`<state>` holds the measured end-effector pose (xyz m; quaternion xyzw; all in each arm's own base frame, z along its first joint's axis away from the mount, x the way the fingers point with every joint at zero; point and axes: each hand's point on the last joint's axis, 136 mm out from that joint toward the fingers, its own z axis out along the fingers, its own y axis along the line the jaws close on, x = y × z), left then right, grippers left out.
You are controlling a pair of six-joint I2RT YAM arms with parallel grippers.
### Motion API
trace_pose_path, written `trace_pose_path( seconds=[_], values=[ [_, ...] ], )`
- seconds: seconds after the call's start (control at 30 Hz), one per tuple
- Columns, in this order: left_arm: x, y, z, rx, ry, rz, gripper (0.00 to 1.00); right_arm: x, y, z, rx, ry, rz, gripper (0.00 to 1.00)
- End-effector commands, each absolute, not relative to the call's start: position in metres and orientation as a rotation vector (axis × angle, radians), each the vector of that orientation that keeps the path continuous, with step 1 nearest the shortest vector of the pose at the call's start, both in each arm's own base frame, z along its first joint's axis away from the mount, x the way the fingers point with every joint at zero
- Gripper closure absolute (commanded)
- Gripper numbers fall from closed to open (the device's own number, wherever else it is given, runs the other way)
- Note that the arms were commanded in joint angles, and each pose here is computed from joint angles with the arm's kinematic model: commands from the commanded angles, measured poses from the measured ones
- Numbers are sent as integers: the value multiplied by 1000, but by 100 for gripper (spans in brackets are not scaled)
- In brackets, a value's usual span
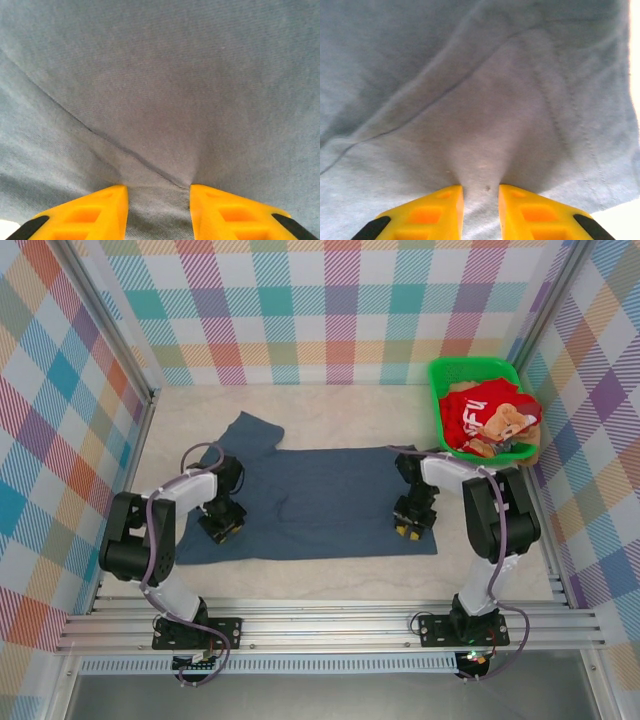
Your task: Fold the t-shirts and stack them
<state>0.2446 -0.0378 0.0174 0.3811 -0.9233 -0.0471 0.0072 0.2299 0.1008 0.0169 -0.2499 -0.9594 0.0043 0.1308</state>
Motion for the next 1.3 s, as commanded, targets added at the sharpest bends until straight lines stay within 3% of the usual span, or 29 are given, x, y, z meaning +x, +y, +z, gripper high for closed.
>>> trace_pose_path(
  seconds=[0.0, 0.2, 0.37, 0.5, 0.63, 0.9, 1.1, 1.27],
  values=[
    [206, -26, 16, 1126, -2834, -276, 63, 198, 89, 25, -757, -2704, 104, 74],
    [186, -17, 18, 1087, -2843, -341, 63, 174, 89, 21, -752, -2649, 90, 75],
    [210, -17, 37, 1078, -2929, -326, 59, 202, 99, 43, -741, -2770, -23, 75],
    [270, -20, 89, 1129, -3109, -232, 50, 260, 108, 86, -692, -3042, -167, 65],
    [357, -29, 123, 1185, -3230, 42, 45, 326, 112, 115, -633, -3285, -209, 64],
    [540, -19, 136, 1038, -3524, 195, 49, 439, 128, 122, -627, -3549, -296, 60],
    [601, -13, 111, 1172, -3553, 215, 50, 470, 134, 113, -606, -3552, -442, 58],
    [620, -6, 86, 1268, -3520, 155, 53, 477, 137, 107, -569, -3525, -472, 57]
  ],
)
